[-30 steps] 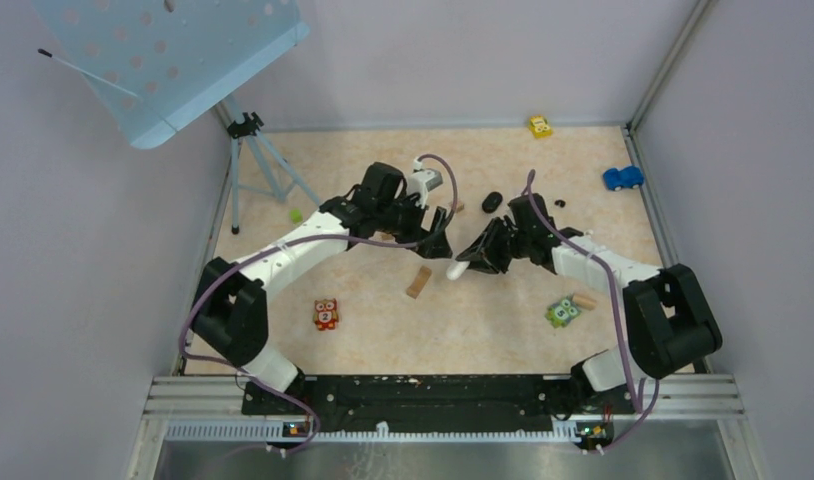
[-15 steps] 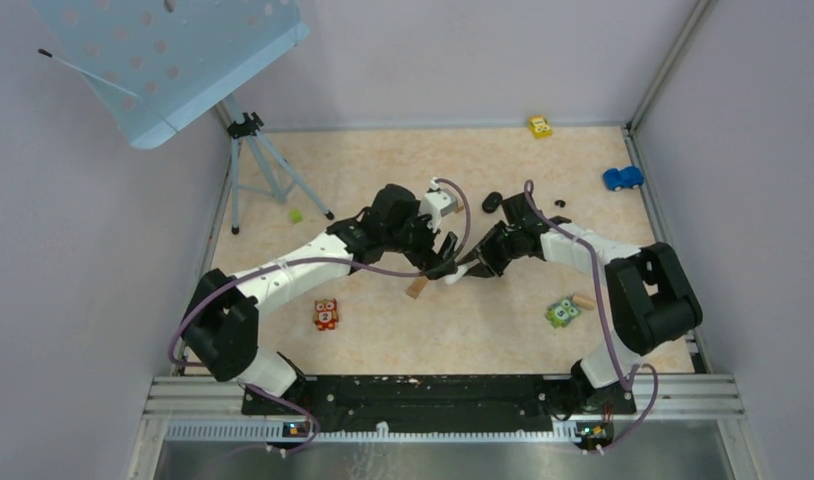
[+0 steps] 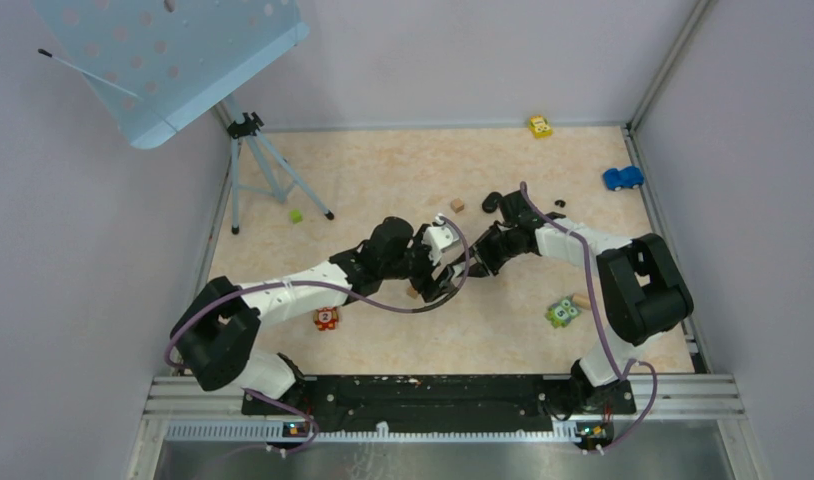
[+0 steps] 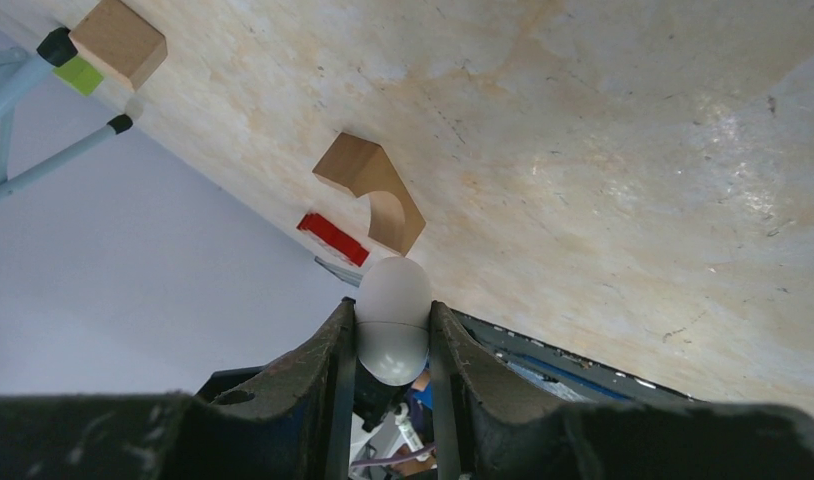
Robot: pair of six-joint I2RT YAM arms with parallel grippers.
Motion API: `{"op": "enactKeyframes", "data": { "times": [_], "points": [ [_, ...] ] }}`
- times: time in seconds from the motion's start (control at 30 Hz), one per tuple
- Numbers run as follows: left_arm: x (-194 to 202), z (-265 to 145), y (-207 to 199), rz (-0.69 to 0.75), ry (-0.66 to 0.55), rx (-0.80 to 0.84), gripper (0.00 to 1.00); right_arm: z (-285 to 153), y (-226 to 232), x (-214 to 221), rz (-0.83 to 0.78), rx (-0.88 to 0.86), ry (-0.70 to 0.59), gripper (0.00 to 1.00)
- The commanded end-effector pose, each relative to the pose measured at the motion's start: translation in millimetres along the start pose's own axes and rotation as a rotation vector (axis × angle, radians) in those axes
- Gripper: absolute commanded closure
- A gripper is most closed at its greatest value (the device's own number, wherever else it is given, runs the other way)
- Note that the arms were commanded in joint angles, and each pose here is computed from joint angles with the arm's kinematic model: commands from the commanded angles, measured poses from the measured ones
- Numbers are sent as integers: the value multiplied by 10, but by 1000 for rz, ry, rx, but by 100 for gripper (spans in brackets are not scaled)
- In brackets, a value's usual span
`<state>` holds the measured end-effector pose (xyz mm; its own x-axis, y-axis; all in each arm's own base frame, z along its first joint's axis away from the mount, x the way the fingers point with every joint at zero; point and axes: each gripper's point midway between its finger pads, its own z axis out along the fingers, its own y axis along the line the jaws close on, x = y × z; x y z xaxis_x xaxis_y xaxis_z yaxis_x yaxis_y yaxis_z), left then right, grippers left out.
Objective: Insert the wireless bluetooth earbuds into the charging case
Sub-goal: Pass from the right arm to the left
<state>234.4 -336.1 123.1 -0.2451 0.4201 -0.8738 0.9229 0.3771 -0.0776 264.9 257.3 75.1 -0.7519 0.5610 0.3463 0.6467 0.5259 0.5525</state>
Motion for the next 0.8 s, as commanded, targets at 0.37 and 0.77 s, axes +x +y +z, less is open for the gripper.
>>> {"op": "enactKeyframes", "data": {
  "times": [0.37, 0.77],
  "points": [
    [-162, 136, 171, 122, -64, -65, 28, -76, 254, 122, 5, -73, 57, 100],
    [-47, 173, 195, 146, -34, -93, 25, -119, 286, 165, 19, -108, 67, 100]
  ]
}}
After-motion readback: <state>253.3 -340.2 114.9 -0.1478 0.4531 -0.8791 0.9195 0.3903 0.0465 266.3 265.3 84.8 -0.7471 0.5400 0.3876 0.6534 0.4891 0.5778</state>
